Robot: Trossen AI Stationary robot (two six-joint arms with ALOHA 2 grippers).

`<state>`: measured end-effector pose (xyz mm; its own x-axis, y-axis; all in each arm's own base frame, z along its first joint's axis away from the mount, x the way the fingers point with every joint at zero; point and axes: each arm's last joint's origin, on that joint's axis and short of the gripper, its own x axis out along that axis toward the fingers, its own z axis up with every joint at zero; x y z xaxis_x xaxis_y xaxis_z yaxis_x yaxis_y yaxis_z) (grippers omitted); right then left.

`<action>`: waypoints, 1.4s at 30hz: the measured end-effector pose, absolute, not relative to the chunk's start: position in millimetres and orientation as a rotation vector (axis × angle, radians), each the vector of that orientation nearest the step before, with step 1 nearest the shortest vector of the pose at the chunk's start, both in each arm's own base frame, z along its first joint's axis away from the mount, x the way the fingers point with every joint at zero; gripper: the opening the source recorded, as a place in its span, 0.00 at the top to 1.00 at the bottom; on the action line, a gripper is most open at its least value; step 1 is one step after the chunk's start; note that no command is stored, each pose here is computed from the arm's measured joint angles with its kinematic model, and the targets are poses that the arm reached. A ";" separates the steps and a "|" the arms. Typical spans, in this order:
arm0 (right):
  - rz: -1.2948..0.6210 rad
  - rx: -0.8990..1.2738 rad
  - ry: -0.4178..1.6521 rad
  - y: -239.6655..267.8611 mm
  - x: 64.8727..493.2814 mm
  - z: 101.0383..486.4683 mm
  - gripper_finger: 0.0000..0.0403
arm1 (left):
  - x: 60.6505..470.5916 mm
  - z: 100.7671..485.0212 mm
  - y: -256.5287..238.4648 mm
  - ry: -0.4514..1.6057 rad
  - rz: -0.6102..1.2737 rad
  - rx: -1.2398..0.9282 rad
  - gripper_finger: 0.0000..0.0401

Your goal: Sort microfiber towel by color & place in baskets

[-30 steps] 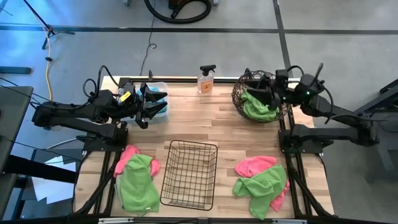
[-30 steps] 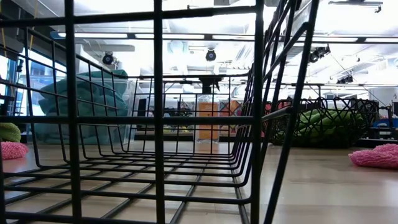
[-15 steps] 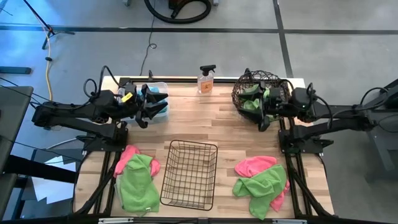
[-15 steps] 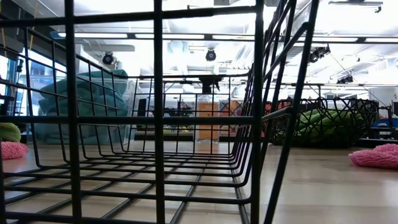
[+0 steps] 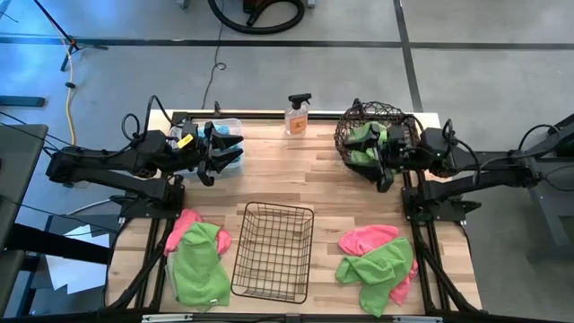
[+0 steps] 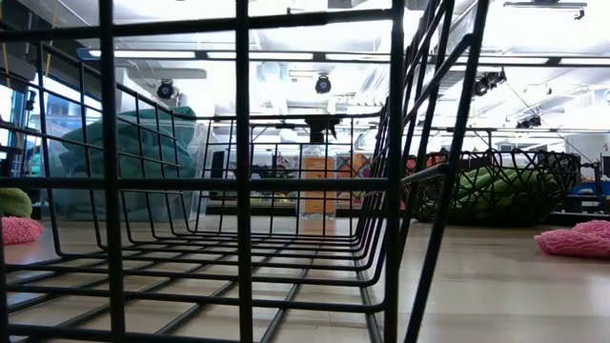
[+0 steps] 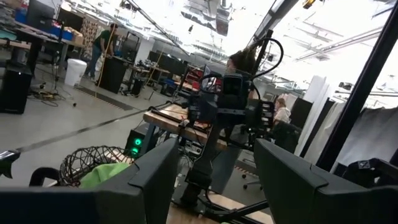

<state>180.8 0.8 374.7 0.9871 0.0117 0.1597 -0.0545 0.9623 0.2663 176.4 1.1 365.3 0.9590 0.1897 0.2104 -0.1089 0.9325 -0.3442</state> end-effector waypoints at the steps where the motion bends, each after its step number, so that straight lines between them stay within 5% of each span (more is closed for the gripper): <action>1: 0.055 0.287 -0.155 4.0 180.8 374.7 0.30 | 176.4 365.3 1.1 -0.244 0.154 -0.337 0.50; 7: 0.200 0.367 0.003 34.2 186.6 374.4 0.30 | 176.4 365.3 1.0 -0.245 0.154 -0.337 0.50; 15: 0.273 0.599 0.702 76.6 187.8 369.3 0.30 | 176.4 365.4 1.0 -0.245 0.154 -0.337 0.50; 25: -0.195 1.004 1.465 137.8 174.6 292.7 0.30 | 176.4 365.4 1.1 -0.245 0.154 -0.337 0.50; 42: -0.694 1.127 1.585 177.1 155.1 205.2 0.30 | 177.4 360.4 1.1 -0.193 0.163 -0.329 0.50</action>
<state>155.1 177.1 205.2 -0.0348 0.3214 -0.9463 0.9133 0.3946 0.1004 177.4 1.1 360.4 0.9686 0.1900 0.1607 -0.1276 0.9336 -0.3348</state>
